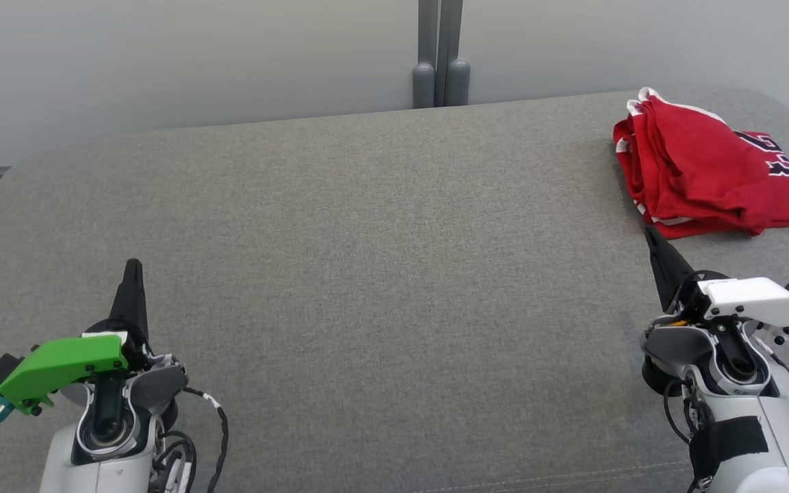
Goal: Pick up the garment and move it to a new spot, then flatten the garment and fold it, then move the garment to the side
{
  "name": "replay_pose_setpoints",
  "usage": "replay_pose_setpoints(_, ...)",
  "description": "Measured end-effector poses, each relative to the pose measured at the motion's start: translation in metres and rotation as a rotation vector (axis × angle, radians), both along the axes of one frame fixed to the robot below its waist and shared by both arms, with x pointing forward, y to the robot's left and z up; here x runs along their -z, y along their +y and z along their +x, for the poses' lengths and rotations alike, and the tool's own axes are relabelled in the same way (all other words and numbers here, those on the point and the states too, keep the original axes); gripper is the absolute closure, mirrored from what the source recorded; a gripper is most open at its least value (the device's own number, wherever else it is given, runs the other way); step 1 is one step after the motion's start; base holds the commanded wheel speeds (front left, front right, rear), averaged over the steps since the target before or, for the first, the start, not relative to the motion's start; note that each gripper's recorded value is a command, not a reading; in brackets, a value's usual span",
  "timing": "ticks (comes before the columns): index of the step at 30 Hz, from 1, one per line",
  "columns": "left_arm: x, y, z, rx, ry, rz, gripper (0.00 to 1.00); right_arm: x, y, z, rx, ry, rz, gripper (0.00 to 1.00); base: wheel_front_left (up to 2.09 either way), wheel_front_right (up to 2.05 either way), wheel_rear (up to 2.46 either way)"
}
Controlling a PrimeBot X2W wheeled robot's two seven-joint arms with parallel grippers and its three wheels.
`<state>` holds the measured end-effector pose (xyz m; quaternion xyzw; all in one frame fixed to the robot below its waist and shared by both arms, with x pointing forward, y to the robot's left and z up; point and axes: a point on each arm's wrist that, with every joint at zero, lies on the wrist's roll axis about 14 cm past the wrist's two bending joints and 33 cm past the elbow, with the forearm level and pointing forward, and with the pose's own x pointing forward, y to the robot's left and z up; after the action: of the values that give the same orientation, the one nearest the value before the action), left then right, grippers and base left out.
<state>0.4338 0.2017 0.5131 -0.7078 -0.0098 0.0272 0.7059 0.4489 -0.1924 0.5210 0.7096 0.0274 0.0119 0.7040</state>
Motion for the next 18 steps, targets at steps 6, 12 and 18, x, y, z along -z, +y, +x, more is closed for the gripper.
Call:
replay_pose_setpoints(6,0.0000,0.0000,0.0000,0.000,0.000,0.000,1.00,0.0000,0.0000,0.0000,0.000,0.000,0.000,1.00,0.00,0.00,0.00)
replay_pose_setpoints(12,0.0000,0.0000,0.0000,0.000,0.000,0.000,1.00,0.0000,0.0000,0.0000,0.000,0.000,0.000,1.00,0.00,0.00,0.00)
replay_pose_setpoints(18,-0.0001,0.0000,0.0000,0.000,0.000,0.000,1.00,0.0000,0.0000,0.0000,0.000,0.000,0.000,1.00,0.00,0.00,0.00)
